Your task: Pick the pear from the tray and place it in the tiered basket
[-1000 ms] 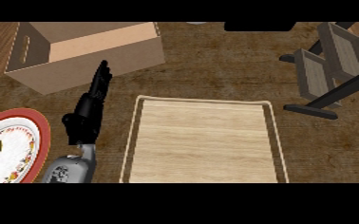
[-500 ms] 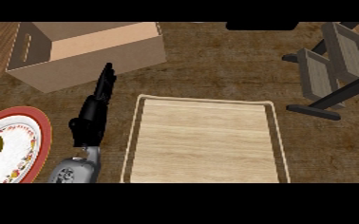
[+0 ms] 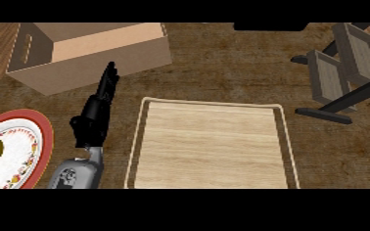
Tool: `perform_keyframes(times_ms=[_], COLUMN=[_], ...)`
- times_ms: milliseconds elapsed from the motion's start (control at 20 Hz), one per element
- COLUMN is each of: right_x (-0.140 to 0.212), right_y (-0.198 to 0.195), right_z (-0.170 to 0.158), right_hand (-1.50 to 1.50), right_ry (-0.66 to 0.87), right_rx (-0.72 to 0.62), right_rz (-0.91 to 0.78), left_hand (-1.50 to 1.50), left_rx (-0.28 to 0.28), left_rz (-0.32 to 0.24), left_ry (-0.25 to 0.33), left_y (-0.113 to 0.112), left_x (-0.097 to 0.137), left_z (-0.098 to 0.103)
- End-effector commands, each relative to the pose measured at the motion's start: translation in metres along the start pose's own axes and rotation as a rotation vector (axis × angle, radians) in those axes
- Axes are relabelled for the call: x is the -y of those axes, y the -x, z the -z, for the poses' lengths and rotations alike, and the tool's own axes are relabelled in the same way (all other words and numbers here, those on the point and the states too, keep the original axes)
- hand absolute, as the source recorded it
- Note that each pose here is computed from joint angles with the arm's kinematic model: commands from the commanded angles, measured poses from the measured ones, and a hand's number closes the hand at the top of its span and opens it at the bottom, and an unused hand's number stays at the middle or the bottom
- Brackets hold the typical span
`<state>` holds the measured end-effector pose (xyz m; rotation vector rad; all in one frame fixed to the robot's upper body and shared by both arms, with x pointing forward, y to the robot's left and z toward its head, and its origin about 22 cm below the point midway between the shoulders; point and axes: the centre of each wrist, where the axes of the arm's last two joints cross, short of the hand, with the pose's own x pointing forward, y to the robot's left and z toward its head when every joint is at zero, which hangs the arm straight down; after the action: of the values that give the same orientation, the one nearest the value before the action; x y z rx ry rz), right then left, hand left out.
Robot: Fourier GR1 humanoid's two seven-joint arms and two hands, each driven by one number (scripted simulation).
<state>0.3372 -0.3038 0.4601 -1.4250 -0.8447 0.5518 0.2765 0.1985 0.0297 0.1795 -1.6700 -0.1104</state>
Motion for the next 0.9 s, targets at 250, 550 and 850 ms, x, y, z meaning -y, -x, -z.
perform_keyframes(times_ms=[250, 550, 850], right_x=[-0.027, -0.018, 0.022], right_y=[0.024, 0.061, 0.116], right_z=[0.032, 0.034, 0.024], right_hand=[-1.50, -1.50, -1.50], right_ry=[-0.052, 0.091, 0.183], right_rx=[-0.056, -0.079, -0.271], right_rz=[0.376, 0.612, 0.723], left_hand=[0.00, 0.00, 0.00], left_rx=[0.000, -0.006, 0.005], left_rz=[0.011, 0.011, 0.004], left_ry=[-0.011, -0.014, -0.020], left_y=[-0.004, 0.006, 0.004], left_x=[-0.009, -0.005, -0.001], left_z=[0.003, 0.001, -0.003])
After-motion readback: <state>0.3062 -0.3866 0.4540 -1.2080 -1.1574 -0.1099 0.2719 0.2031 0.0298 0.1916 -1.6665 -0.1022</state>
